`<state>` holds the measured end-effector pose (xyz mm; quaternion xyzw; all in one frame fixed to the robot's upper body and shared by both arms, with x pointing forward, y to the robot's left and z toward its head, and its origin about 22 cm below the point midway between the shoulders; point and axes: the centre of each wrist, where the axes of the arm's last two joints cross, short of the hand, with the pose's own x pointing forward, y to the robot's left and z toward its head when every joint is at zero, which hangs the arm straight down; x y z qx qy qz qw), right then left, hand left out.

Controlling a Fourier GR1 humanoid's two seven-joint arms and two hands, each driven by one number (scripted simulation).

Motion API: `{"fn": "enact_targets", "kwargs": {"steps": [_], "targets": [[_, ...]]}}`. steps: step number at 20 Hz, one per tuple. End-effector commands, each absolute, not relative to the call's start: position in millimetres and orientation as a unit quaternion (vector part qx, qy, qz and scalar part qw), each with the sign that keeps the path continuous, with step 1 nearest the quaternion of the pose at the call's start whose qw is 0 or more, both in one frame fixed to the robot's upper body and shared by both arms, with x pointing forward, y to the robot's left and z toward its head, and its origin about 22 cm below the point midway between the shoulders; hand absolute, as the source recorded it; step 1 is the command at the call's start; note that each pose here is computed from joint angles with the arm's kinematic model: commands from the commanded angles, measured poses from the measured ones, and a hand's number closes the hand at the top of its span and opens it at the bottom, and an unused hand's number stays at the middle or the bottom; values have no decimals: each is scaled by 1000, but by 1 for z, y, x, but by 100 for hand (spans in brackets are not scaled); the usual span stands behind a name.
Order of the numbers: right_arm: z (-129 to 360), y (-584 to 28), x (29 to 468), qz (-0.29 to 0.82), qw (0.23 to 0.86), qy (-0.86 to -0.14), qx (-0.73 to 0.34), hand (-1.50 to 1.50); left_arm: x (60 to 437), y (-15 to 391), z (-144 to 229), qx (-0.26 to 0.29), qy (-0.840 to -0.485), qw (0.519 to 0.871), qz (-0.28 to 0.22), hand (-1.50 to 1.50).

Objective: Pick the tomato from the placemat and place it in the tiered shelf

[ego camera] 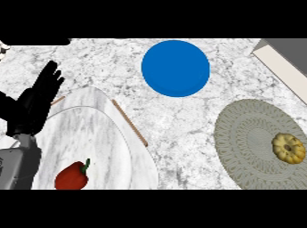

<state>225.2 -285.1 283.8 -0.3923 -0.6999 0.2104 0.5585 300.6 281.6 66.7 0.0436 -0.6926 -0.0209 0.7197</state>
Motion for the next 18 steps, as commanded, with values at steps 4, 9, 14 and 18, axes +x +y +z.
{"fn": "enact_targets", "kwargs": {"steps": [4, 9, 14, 18], "targets": [[316, -361, 242, 168, 590, -676, -409, 150, 292, 290, 77, 36, -694, 719, -23, 0], [298, -410, 263, 129, 588, -682, -415, 150, 313, 276, 78, 26, -693, 720, -22, 0], [279, -457, 273, 116, 592, -681, -416, 150, 303, 283, 65, 33, -697, 716, -23, 0], [277, -485, 274, 115, 594, -680, -415, 150, 310, 275, 71, 43, -692, 720, -25, 0]]}}
